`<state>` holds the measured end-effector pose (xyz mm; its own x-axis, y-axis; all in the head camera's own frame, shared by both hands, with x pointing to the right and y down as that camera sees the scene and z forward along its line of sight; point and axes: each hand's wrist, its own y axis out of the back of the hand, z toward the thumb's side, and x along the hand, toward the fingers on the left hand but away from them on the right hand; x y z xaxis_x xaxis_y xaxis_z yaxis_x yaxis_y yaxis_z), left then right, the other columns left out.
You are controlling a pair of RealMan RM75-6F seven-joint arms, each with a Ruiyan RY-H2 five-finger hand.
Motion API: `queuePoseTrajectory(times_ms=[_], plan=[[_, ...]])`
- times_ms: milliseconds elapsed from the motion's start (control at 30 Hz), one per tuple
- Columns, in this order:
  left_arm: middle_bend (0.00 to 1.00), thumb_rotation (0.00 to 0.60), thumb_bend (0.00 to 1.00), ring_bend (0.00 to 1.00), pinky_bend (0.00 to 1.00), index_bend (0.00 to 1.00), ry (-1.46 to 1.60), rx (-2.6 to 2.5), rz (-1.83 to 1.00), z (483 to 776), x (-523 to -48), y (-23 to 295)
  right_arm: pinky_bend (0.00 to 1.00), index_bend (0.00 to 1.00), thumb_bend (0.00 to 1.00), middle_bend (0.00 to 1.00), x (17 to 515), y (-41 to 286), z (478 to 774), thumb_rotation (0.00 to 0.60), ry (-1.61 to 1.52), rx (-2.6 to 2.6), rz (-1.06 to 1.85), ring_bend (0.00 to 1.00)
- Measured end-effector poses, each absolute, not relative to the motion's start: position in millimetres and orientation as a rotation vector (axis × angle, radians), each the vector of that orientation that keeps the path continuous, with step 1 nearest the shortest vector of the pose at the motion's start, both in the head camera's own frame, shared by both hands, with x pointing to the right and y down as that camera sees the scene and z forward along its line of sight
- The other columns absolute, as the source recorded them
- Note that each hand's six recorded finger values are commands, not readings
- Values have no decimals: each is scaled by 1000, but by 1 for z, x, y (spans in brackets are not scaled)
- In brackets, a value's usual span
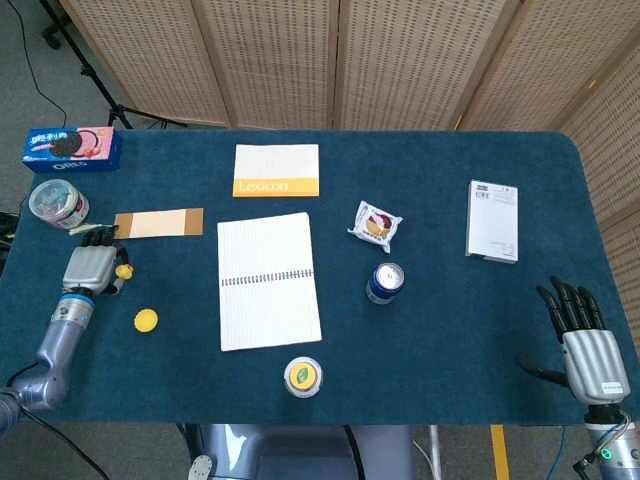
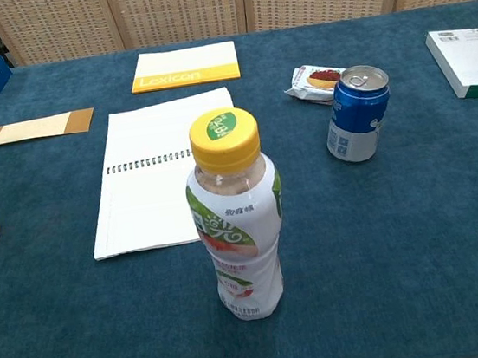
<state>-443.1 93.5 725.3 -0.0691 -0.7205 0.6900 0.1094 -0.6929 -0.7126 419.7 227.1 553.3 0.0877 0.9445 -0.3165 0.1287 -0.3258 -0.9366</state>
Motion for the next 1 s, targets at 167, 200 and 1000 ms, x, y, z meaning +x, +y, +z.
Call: queuePoseTrajectory(times_ms=[167,200,1000], plan=[[0,600,356,0,0,503,661,-1622,-1816,726,-441,94,0,40,0,0,420,227,553,600,-1091,-1589,1324,0],[0,600,357,0,0,508,661,-1622,-1816,726,-441,95,0,40,0,0,420,227,553,600,-1091,-1589,1324,0],[0,600,358,0,0,517,676,-1680,-1717,698,-416,95,0,40,0,0,417,229,554,600,-1077,-1606,1322,0]])
